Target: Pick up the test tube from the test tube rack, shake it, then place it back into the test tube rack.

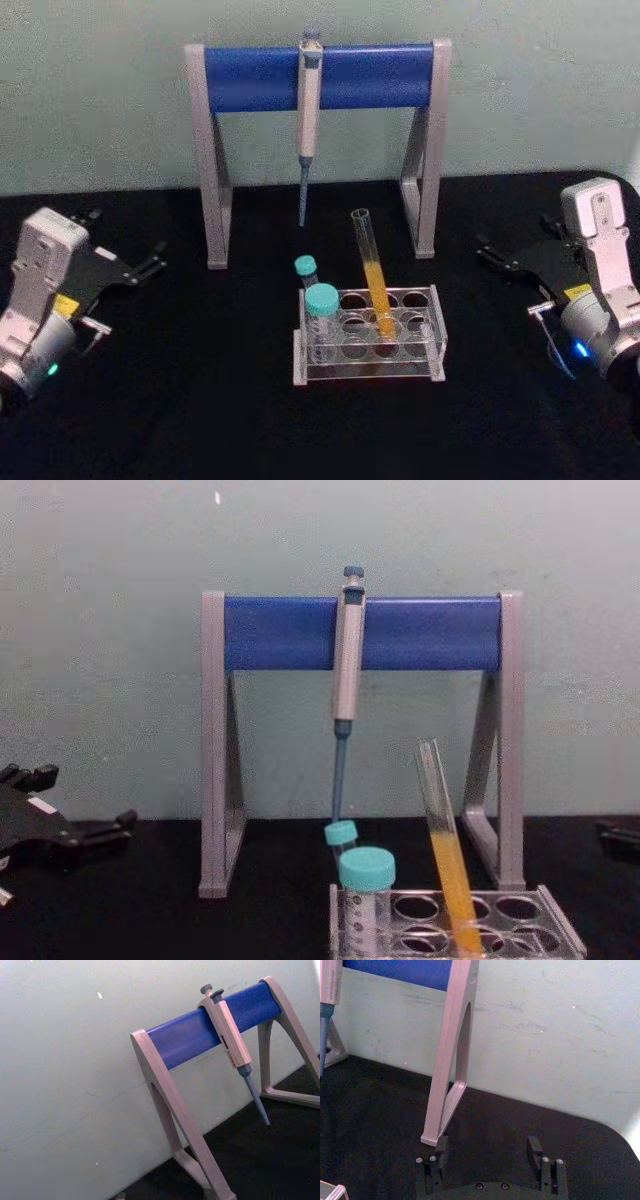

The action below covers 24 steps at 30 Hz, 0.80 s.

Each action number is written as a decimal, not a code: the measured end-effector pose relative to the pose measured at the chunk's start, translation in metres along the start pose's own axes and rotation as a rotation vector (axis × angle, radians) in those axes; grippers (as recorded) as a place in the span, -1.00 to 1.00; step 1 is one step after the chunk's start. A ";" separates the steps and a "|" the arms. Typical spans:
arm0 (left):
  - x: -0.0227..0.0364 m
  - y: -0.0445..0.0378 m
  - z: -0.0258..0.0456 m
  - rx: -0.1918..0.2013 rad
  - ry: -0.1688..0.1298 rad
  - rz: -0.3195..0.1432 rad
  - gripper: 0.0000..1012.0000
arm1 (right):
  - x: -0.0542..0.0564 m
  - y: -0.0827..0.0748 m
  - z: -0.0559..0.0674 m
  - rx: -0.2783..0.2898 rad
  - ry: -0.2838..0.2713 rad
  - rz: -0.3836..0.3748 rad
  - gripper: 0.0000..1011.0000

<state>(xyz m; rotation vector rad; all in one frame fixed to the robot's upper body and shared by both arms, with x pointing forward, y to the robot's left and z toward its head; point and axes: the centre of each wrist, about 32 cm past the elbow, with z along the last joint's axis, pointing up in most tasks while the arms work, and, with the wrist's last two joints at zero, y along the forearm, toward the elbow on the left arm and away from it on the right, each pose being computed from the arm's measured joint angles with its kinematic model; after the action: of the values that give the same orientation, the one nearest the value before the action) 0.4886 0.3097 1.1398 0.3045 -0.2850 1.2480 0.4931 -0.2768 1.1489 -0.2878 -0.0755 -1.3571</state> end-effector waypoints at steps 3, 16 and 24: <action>0.0000 0.0000 0.0000 0.000 0.000 0.000 0.98 | 0.000 0.000 0.000 0.001 0.000 0.000 0.98; 0.0000 0.0000 0.0000 0.000 0.000 0.000 0.98 | 0.000 0.000 0.000 0.002 0.001 0.001 0.98; 0.0000 0.0000 0.0000 0.000 0.000 0.000 0.98 | 0.000 0.000 0.000 0.002 0.001 0.001 0.98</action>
<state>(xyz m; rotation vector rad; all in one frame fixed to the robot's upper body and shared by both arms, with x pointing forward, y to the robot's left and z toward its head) 0.4886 0.3096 1.1398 0.3045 -0.2850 1.2479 0.4931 -0.2769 1.1491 -0.2860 -0.0760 -1.3563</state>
